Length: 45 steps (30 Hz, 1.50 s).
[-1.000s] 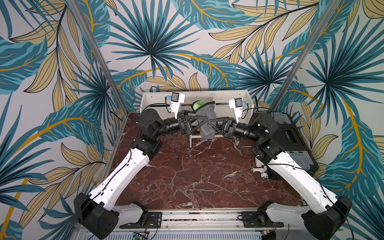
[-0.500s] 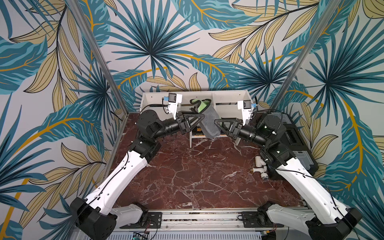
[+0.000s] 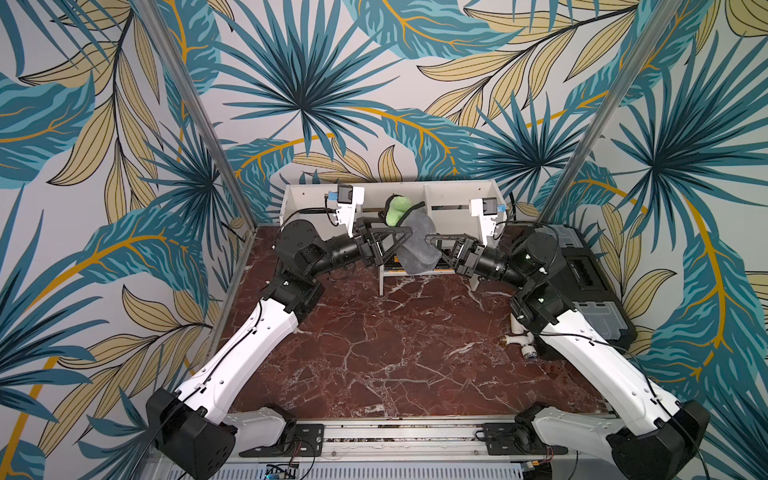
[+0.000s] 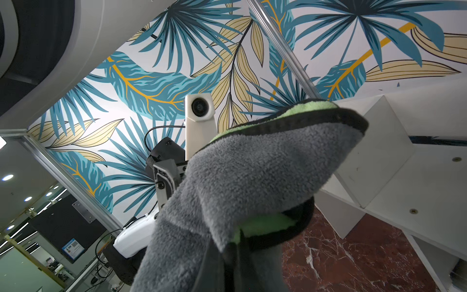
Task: Wipe the bookshelf clean with a cloth
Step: Adjust the cleaning item, then wipe the dust from the shelf.
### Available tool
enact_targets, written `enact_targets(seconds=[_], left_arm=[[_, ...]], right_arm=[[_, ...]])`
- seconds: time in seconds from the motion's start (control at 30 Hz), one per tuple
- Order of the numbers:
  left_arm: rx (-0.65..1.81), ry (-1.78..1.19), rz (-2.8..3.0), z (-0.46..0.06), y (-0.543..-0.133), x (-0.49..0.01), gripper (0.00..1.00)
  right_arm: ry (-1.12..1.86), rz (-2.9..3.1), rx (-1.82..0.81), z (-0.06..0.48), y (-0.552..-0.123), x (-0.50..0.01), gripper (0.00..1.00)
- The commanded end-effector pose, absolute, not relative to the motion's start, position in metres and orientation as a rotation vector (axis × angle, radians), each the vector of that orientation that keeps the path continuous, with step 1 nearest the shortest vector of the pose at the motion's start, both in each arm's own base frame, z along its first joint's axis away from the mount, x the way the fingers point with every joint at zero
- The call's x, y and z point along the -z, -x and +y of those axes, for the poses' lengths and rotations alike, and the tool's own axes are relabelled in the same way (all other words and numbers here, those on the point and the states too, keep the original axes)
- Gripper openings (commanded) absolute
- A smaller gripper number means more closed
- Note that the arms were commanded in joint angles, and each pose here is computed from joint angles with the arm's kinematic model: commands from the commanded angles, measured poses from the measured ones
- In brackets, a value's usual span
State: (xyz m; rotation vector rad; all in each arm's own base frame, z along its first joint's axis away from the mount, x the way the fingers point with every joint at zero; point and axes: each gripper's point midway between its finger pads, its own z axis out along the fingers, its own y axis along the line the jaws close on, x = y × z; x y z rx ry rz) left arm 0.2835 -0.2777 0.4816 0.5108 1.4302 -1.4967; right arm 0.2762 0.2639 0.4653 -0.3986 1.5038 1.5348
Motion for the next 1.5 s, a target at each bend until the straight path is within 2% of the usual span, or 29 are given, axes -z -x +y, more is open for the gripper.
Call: enact_targets(seconds=[0.0,0.03,0.1,0.13,0.2,0.23,0.3,0.33,0.37,0.5,0.67,0.8,0.97,1.13,1.17,1.23,1.3,1.37,1.4,1.47], left_arm=[[1.559,-0.569,1.382,-0.282,-0.273,-0.484,0.69],[1.559,-0.564,1.382,-0.282,-0.273,-0.484,0.54],[1.551,-0.539,1.401,-0.282,-0.279,-0.484,0.13],[1.543,-0.533,1.418,-0.282,-0.281,-0.482,0.00],[1.500,-0.507,1.444,-0.281,-0.287,-0.480,0.00],[1.479,-0.492,1.445,-0.279,-0.290,-0.480,0.00],[1.405,-0.462,1.454,-0.272,-0.295,-0.480,0.00],[1.358,-0.456,1.465,-0.269,-0.298,-0.481,0.00],[1.307,-0.450,1.486,-0.265,-0.301,-0.481,0.00],[1.155,-0.418,1.550,-0.250,-0.318,-0.483,0.00],[1.009,-0.394,1.593,-0.243,-0.349,-0.488,0.00],[0.994,-0.390,1.594,-0.253,-0.374,-0.493,0.00],[0.989,-0.403,1.598,-0.272,-0.402,-0.493,0.00],[0.812,-0.330,1.700,-0.273,-0.444,-0.443,0.00],[0.741,-0.312,1.734,-0.270,-0.455,-0.428,0.02],[0.637,-0.292,1.786,-0.266,-0.471,-0.402,0.19],[0.582,-0.270,1.826,-0.264,-0.483,-0.381,0.53],[0.554,-0.255,1.841,-0.263,-0.487,-0.371,0.81],[0.550,-0.249,1.835,-0.262,-0.486,-0.372,0.90],[0.560,-0.248,1.806,-0.260,-0.483,-0.382,0.97]], right_arm=[[0.419,1.475,-1.567,0.267,-0.273,-0.466,0.00],[0.416,1.477,-1.566,0.267,-0.274,-0.466,0.00],[0.413,1.480,-1.565,0.267,-0.274,-0.465,0.00],[0.410,1.481,-1.561,0.266,-0.274,-0.465,0.00],[0.395,1.500,-1.537,0.265,-0.277,-0.462,0.02],[0.383,1.516,-1.511,0.263,-0.279,-0.459,0.13],[0.343,1.572,-1.416,0.254,-0.284,-0.452,0.49],[0.327,1.587,-1.352,0.246,-0.288,-0.451,0.89],[0.294,1.619,-1.284,0.237,-0.292,-0.448,0.99],[0.162,1.703,-1.063,0.193,-0.308,-0.442,1.00],[-0.313,1.978,-0.368,0.078,-0.351,-0.395,0.99],[-0.451,2.100,-0.079,0.037,-0.375,-0.384,0.99],[-0.418,2.112,0.025,0.028,-0.404,-0.380,1.00],[-0.451,2.085,0.067,0.010,-0.418,-0.372,0.98],[-0.453,2.094,0.081,0.007,-0.419,-0.369,0.95],[-0.436,2.113,0.092,0.005,-0.422,-0.362,0.87],[-0.410,2.128,0.099,0.006,-0.424,-0.355,0.76],[-0.359,2.139,0.077,0.011,-0.427,-0.351,0.68],[-0.333,2.145,0.064,0.015,-0.429,-0.349,0.64],[-0.290,2.152,0.045,0.020,-0.432,-0.347,0.56]])
